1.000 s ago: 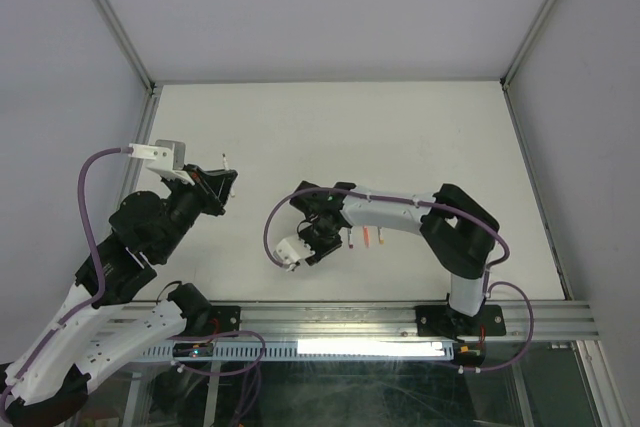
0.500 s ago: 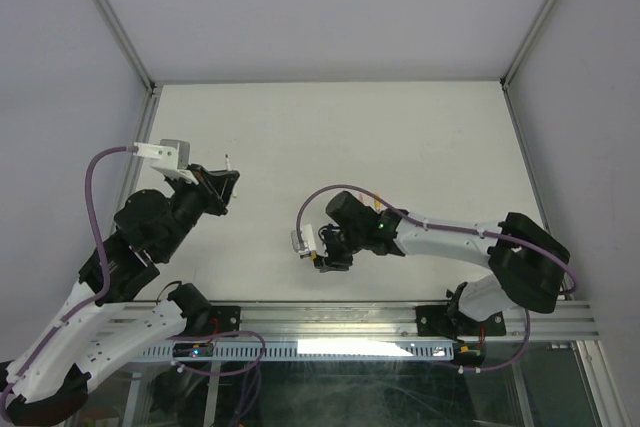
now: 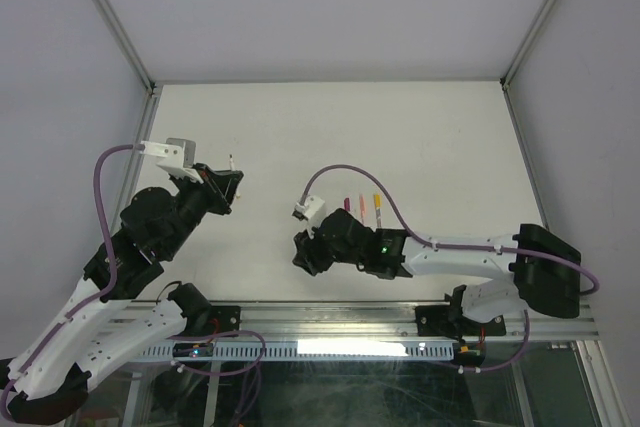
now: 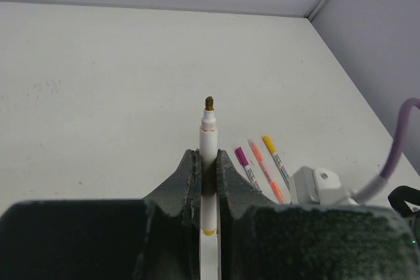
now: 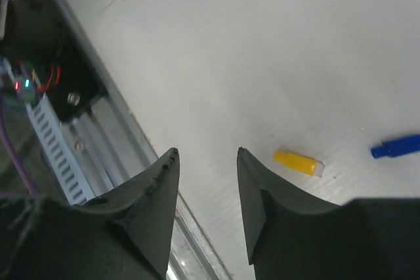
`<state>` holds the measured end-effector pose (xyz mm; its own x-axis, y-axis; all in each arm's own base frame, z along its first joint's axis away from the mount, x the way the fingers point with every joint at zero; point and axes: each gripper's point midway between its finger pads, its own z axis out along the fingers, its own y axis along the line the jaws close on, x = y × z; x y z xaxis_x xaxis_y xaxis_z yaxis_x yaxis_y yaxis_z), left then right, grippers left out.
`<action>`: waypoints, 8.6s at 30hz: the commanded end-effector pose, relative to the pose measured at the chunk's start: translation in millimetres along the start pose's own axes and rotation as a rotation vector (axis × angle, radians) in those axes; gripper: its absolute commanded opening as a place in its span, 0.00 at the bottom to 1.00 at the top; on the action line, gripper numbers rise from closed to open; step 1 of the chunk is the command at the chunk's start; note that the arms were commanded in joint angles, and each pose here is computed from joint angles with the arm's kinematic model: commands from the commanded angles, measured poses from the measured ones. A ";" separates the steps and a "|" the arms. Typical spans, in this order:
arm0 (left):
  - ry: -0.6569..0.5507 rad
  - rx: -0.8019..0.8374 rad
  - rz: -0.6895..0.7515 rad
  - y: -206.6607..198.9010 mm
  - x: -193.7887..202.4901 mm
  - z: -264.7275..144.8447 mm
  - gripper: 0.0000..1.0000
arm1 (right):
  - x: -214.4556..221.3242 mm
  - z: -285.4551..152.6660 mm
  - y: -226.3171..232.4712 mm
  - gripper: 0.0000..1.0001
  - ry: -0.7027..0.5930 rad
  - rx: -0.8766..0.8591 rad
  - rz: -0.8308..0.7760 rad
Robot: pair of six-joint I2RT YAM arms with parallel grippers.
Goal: Insert the pens into the pen caps
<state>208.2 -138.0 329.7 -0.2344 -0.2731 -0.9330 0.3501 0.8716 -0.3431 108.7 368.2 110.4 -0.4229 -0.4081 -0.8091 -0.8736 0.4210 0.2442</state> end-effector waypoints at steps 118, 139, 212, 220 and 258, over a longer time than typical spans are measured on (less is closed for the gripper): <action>0.101 0.570 -0.157 -155.4 52.5 28.7 0.00 | -253.8 -189.3 -51.1 0.00 -0.879 -0.093 0.434; 0.079 0.540 -0.162 -150.5 47.8 30.9 0.00 | -239.2 -174.0 -35.5 0.00 -0.789 -0.189 0.426; 0.046 0.491 -0.164 -148.9 36.4 40.4 0.00 | -199.7 -147.2 -43.1 0.00 -0.643 -0.148 0.478; -0.015 0.423 -0.171 -141.0 17.7 46.5 0.00 | -152.9 -135.1 -4.4 0.00 -0.421 -0.319 0.399; -0.567 0.484 -0.216 -154.0 -160.5 1.3 0.00 | 32.3 -40.3 55.9 0.00 0.019 -0.253 0.557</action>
<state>176.3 -269.8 251.3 -0.4186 0.0815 -0.9045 0.6689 0.7013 -0.2464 176.6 340.9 269.0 -0.5261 0.4550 -0.7185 -0.6174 0.3766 0.6906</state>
